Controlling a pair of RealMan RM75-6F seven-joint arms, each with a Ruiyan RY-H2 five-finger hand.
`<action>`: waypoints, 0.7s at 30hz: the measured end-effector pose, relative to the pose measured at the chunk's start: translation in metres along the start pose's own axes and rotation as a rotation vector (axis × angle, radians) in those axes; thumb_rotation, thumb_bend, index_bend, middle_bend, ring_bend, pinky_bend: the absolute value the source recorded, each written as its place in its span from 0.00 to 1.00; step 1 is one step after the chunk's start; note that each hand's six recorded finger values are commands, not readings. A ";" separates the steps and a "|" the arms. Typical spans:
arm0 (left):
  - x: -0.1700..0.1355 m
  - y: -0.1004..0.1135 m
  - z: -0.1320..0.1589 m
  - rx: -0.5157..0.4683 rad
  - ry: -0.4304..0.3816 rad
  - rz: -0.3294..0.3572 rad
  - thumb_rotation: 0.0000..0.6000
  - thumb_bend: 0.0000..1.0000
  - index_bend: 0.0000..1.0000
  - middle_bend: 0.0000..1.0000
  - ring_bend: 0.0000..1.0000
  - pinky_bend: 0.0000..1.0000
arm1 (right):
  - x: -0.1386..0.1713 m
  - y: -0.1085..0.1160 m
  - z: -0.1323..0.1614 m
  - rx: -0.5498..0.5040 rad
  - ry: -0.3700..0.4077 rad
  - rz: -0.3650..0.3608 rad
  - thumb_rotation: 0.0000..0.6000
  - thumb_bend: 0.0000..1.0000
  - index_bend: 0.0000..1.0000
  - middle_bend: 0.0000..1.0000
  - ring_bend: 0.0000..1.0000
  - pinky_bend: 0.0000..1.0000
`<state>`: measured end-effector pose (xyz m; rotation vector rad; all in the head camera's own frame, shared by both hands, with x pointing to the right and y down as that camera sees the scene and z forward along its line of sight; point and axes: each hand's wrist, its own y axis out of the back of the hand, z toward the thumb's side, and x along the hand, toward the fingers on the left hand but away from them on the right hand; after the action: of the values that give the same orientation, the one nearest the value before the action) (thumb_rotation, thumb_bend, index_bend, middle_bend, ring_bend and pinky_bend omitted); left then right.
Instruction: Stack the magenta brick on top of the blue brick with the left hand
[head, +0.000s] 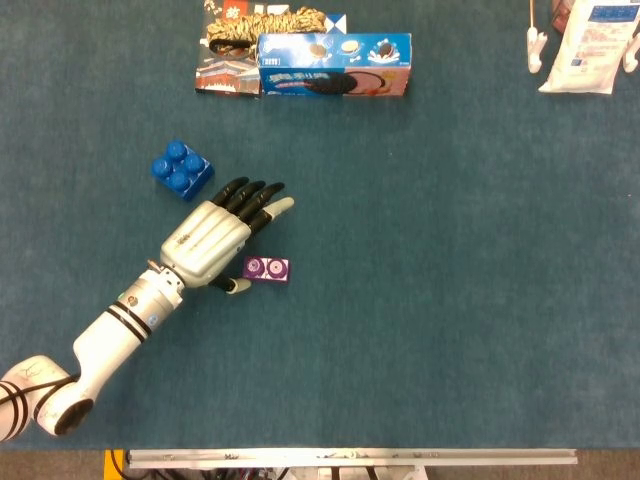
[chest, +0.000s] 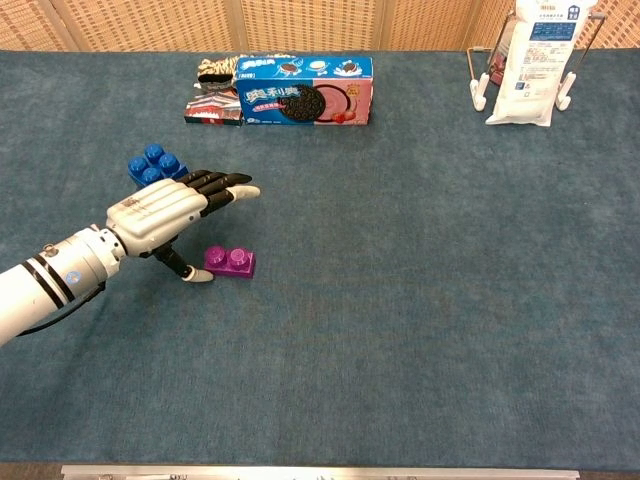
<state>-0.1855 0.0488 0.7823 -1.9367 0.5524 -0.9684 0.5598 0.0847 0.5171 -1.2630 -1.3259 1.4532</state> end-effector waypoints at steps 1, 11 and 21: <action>0.000 0.000 -0.001 0.003 0.002 0.001 1.00 0.00 0.00 0.00 0.00 0.05 | 0.000 0.000 0.000 0.000 0.000 0.000 1.00 0.00 0.18 0.24 0.17 0.31; 0.007 0.008 -0.013 0.018 0.032 0.024 1.00 0.00 0.00 0.00 0.00 0.05 | 0.000 0.000 0.000 -0.003 -0.001 -0.001 1.00 0.00 0.18 0.24 0.17 0.31; -0.002 0.019 -0.014 0.025 0.031 0.012 1.00 0.00 0.01 0.00 0.00 0.05 | 0.001 0.001 0.000 -0.003 0.003 -0.002 1.00 0.00 0.18 0.24 0.17 0.31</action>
<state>-0.1984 0.0334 0.7696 -1.8967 0.5666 -0.9942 0.5593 0.0856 0.5159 -1.2648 -1.3272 1.4478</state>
